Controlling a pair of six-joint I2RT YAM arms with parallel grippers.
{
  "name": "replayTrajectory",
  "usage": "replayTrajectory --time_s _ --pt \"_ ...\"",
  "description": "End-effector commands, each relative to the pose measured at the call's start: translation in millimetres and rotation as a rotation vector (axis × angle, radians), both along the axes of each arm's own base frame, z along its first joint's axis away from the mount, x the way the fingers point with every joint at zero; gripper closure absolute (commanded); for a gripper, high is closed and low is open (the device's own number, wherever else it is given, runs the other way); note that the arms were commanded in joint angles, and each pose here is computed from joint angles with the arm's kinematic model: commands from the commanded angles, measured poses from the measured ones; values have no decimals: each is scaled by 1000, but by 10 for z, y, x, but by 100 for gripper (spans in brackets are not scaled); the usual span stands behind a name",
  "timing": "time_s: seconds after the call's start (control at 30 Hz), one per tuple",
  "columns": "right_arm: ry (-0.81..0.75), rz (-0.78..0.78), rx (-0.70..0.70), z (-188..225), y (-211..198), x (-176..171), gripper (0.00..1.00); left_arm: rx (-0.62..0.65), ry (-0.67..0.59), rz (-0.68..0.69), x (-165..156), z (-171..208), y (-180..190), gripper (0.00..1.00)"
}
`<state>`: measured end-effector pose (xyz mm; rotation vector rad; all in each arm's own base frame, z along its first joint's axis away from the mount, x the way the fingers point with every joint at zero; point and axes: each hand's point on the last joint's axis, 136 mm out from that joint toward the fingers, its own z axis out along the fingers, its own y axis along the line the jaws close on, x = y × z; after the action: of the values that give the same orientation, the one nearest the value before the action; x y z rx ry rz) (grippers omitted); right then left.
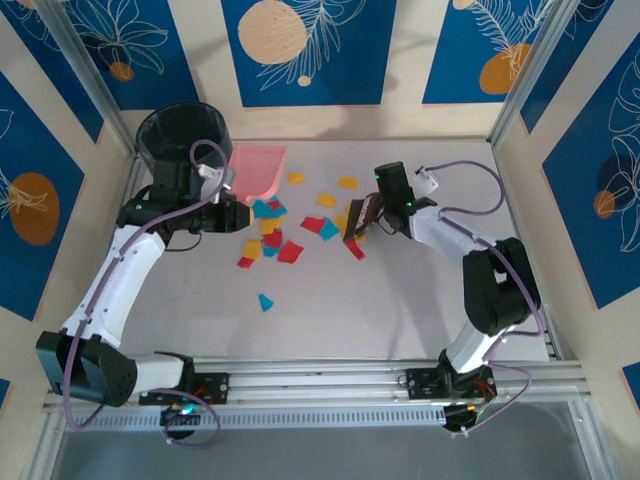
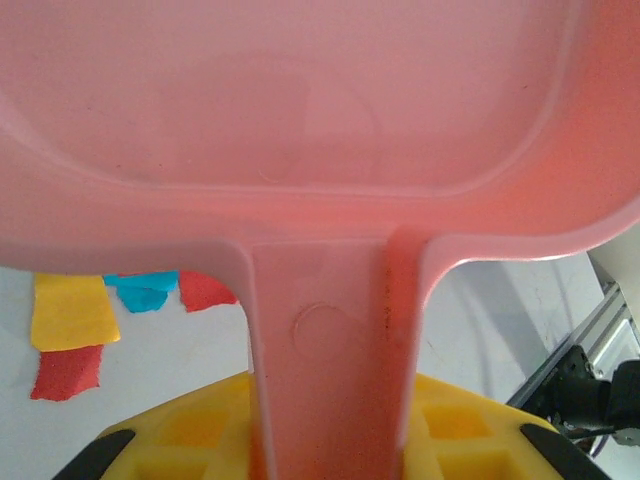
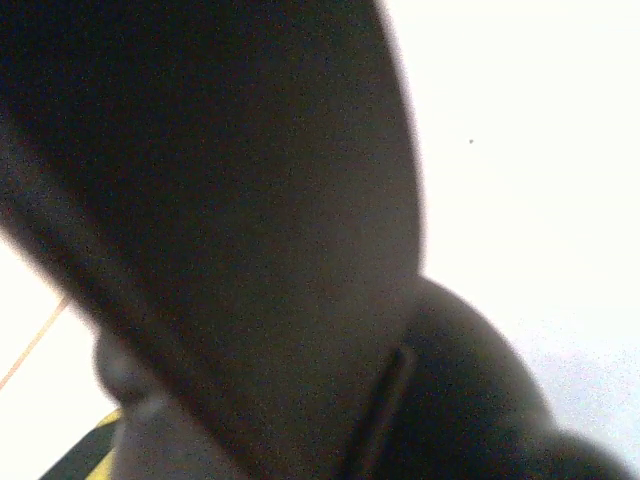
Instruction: Sweep away the paper scraps from the table
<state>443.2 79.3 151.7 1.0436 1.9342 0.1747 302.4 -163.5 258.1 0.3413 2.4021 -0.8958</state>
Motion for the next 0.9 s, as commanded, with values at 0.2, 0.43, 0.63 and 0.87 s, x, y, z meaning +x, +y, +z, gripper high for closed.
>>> replayTrajectory --time_s 0.2,0.43,0.63,0.87 --pt "139 -101 -166 -56 -390 -616 100 90 27 -109 -178 -127 -174 100" --pt "76 -63 -187 266 -378 -698 100 165 49 -151 -267 -240 -225 100" --pt "-44 63 -167 647 -245 -604 100 252 71 -200 -360 -359 -274 100" --pt "-178 377 -55 893 86 -457 100 306 95 -219 -423 -477 -280 100"
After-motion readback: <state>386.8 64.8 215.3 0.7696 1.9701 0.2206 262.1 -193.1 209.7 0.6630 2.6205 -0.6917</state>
